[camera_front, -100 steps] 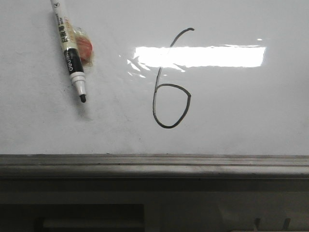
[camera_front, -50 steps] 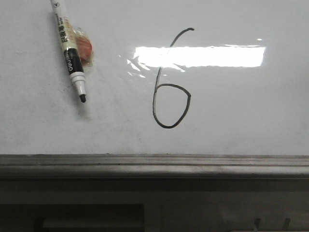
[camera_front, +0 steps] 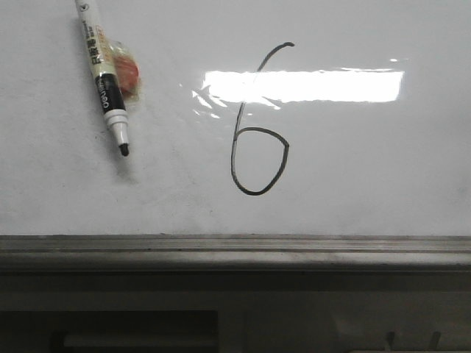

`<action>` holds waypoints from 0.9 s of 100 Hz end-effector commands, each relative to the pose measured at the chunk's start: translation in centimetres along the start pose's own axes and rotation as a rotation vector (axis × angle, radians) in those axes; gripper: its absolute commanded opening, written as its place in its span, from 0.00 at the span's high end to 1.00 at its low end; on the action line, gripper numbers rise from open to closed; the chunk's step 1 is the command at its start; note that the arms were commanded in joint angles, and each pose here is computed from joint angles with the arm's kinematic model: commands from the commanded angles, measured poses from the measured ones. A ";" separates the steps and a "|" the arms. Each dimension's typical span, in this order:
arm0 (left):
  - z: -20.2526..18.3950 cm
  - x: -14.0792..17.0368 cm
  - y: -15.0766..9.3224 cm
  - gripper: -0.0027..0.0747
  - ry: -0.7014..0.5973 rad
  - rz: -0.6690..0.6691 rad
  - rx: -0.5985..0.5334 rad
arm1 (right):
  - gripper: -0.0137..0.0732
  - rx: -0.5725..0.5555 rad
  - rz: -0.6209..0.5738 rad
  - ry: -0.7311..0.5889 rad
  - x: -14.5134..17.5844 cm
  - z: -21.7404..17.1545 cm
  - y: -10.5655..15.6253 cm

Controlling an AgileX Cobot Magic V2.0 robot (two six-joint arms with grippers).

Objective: Write number 6 on whiteboard

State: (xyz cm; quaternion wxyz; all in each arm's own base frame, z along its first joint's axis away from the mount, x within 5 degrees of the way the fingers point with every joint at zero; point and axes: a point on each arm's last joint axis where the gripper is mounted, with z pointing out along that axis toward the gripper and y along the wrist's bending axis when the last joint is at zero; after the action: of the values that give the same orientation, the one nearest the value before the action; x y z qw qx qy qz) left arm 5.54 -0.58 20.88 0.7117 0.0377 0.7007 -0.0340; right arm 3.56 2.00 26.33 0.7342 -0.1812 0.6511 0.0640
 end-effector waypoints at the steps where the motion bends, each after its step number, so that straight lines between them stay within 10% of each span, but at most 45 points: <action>1: -0.1 0.8 0.0 0.99 -0.059 -0.017 -0.003 | 0.92 0.149 -0.056 -0.101 -0.9 -0.2 -1.2; 37: -0.1 0.8 0.0 0.99 -0.059 -0.017 -0.003 | 0.92 0.372 -0.125 0.089 4.8 0.5 -1.7; 90: -0.1 0.8 0.0 0.99 -0.059 -0.017 -0.003 | 0.92 0.371 -0.173 0.110 6.5 0.6 -1.6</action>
State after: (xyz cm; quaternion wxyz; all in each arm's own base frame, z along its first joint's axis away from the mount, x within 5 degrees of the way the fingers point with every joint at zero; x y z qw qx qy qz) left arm 5.54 -0.58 20.88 0.7117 0.0377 0.7007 -0.0340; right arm 5.59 -0.15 20.13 0.6917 -0.1044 0.7044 -0.1204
